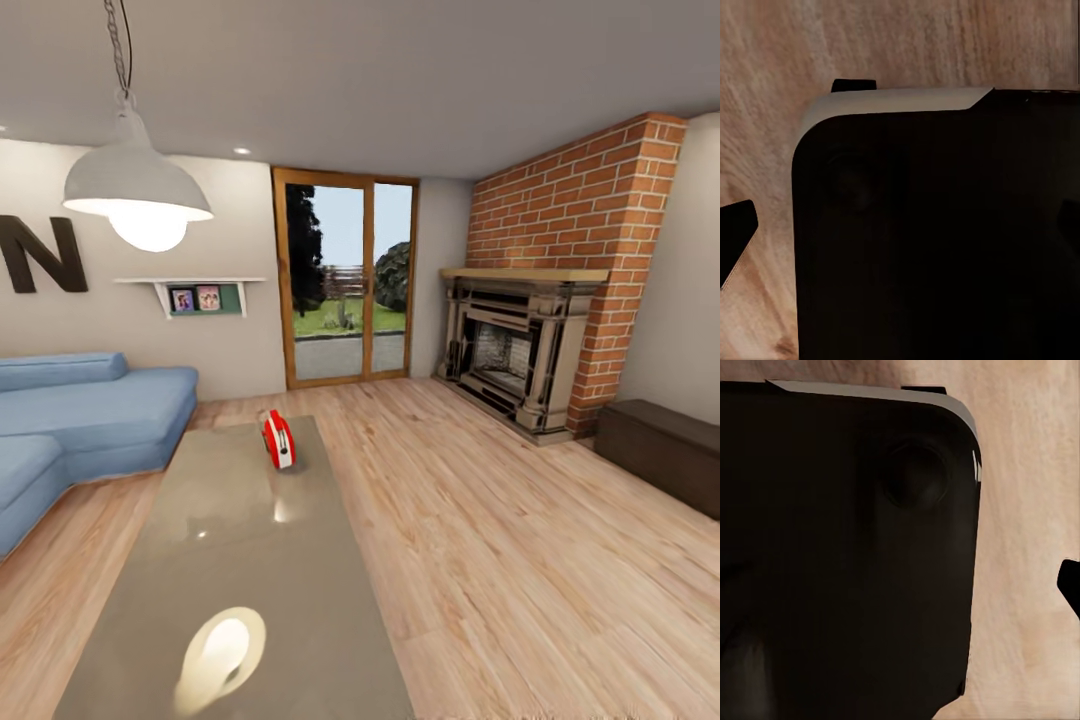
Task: Turn on the radio receiver that's on the table in the living room.
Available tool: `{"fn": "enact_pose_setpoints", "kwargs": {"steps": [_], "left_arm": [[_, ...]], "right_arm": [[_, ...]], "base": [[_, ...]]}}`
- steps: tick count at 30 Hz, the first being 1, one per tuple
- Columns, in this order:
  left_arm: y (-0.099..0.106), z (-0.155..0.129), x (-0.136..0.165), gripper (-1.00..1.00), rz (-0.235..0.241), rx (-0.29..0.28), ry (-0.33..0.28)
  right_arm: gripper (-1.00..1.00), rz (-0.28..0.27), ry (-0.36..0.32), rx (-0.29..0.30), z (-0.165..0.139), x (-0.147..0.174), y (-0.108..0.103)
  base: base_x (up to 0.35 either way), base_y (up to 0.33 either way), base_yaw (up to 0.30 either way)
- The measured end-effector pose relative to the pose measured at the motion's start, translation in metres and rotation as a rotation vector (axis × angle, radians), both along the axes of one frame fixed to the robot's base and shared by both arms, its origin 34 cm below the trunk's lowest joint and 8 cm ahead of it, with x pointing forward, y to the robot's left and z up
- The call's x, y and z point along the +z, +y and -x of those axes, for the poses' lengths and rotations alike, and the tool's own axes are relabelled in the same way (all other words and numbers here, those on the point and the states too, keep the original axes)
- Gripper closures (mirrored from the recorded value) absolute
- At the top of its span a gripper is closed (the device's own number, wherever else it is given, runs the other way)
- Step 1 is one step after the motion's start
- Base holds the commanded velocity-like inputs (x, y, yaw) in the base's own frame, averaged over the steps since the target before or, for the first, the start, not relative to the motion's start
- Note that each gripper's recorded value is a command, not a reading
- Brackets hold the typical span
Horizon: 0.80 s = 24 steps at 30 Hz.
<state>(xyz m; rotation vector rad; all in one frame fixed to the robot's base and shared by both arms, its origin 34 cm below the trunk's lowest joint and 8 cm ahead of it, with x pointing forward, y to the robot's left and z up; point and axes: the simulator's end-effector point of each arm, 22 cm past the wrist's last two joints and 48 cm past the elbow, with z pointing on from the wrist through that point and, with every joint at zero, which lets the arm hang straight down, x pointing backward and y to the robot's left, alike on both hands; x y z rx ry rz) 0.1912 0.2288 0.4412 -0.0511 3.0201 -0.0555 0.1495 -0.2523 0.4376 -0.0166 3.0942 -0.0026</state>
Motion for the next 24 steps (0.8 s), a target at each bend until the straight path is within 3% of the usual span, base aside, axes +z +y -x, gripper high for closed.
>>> {"fn": "enact_pose_setpoints", "kwargs": {"steps": [24], "left_arm": [[0.0,0.0,0.0,-1.0,0.0,0.001,0.0]], "right_arm": [[-1.0,-0.006,0.0,0.0,0.0,0.0,0.0013]], "base": [[0.0,0.0,-0.289]]}}
